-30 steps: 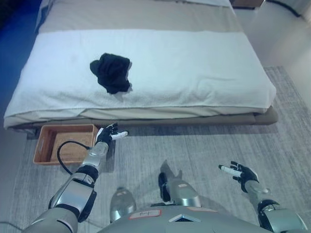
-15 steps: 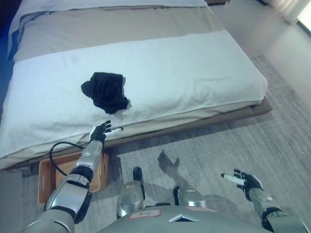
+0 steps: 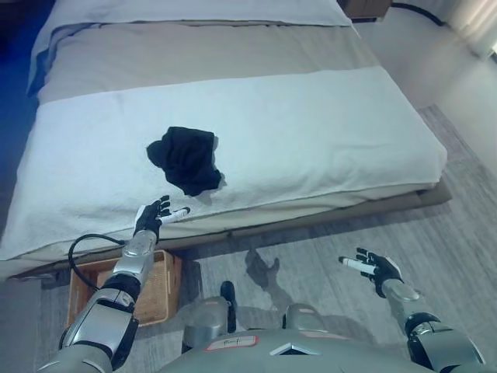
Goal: Put the clothes on the bed into the basket.
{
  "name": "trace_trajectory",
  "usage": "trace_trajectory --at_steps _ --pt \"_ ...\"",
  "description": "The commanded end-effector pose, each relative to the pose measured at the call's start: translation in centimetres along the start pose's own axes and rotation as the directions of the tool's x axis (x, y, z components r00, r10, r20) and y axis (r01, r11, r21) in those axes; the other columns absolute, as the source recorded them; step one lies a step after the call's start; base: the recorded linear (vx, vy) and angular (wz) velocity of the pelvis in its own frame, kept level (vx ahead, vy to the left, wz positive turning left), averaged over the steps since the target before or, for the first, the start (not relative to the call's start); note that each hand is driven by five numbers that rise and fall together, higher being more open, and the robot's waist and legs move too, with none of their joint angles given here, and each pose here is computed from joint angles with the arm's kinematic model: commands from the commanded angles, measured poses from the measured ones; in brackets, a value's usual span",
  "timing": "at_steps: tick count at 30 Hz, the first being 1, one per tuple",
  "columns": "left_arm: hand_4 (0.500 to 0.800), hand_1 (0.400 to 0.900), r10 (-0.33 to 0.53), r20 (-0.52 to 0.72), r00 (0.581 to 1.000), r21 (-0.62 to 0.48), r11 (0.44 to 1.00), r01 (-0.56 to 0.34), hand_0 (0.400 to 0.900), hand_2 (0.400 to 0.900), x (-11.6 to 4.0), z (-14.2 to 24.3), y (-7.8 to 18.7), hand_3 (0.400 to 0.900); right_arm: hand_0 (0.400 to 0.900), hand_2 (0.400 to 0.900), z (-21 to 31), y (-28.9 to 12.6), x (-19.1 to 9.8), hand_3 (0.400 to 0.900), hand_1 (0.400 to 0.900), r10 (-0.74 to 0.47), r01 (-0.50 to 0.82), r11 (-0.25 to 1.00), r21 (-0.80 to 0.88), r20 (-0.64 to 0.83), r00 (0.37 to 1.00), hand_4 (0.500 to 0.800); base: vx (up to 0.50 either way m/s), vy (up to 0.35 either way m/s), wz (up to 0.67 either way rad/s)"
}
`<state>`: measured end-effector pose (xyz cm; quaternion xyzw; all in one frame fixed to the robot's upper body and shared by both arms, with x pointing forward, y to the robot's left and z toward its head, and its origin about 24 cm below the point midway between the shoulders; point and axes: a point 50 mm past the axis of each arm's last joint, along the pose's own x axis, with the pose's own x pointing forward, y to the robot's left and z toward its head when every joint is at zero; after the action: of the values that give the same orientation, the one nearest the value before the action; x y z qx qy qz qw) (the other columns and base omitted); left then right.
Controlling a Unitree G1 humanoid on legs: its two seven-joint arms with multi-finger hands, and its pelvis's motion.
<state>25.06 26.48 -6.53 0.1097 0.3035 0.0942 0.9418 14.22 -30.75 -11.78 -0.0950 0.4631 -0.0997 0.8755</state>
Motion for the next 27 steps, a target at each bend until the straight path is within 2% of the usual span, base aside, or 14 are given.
trace_trajectory --at_steps 1,15,19,22,24,25,27 --pt "0.8 0.9 0.036 0.209 0.977 -0.036 0.999 -0.029 0.9 0.9 0.0 4.4 1.6 0.9 0.9 0.9 0.9 -2.5 -0.4 0.9 0.9 -0.058 0.06 0.997 -0.04 0.049 0.997 0.8 0.202 0.106 0.22" --pt "0.8 0.9 0.019 0.176 0.984 0.043 0.999 -0.027 0.9 0.9 0.4 4.0 1.2 0.9 0.9 0.9 -1.5 -3.0 -1.0 0.9 0.9 -0.066 0.066 0.998 -0.012 -0.015 0.998 0.8 0.244 -0.072 0.37" --pt "0.8 0.9 0.026 0.134 0.991 0.133 0.99 -0.044 0.9 0.9 0.4 2.9 1.0 0.9 0.9 0.9 -1.7 -3.1 -1.1 0.9 0.9 -0.067 0.067 0.998 -0.019 -0.026 0.997 0.8 0.186 -0.117 0.19" --pt "0.8 0.9 0.058 0.139 0.989 0.194 0.977 -0.085 0.9 0.9 0.6 3.2 1.4 0.9 0.9 0.9 -1.1 -3.4 -1.0 0.9 0.9 -0.077 0.077 0.997 -0.017 -0.003 0.997 0.8 0.051 -0.086 0.3" --pt "0.8 0.9 0.203 0.171 0.964 0.238 0.941 -0.24 0.9 0.9 0.9 4.4 3.1 0.9 0.9 0.9 -0.4 -3.5 -0.9 0.9 0.9 -0.085 0.085 0.996 -0.013 0.029 0.996 0.8 -0.006 -0.073 0.19" --pt "0.8 0.9 0.203 0.172 0.964 0.237 0.941 -0.241 0.9 0.9 0.9 4.4 3.1 0.9 0.9 0.9 -0.4 -3.5 -0.9 0.9 0.9 -0.085 0.086 0.996 -0.013 0.03 0.996 0.8 -0.056 -0.071 0.16" --pt "0.8 0.9 0.29 0.225 0.93 0.22 0.915 -0.338 0.9 0.9 1.0 5.8 3.2 0.9 0.9 0.9 -0.2 -3.3 -0.9 0.9 0.9 -0.094 0.095 0.995 -0.026 0.044 0.995 0.8 -0.095 -0.086 0.31"
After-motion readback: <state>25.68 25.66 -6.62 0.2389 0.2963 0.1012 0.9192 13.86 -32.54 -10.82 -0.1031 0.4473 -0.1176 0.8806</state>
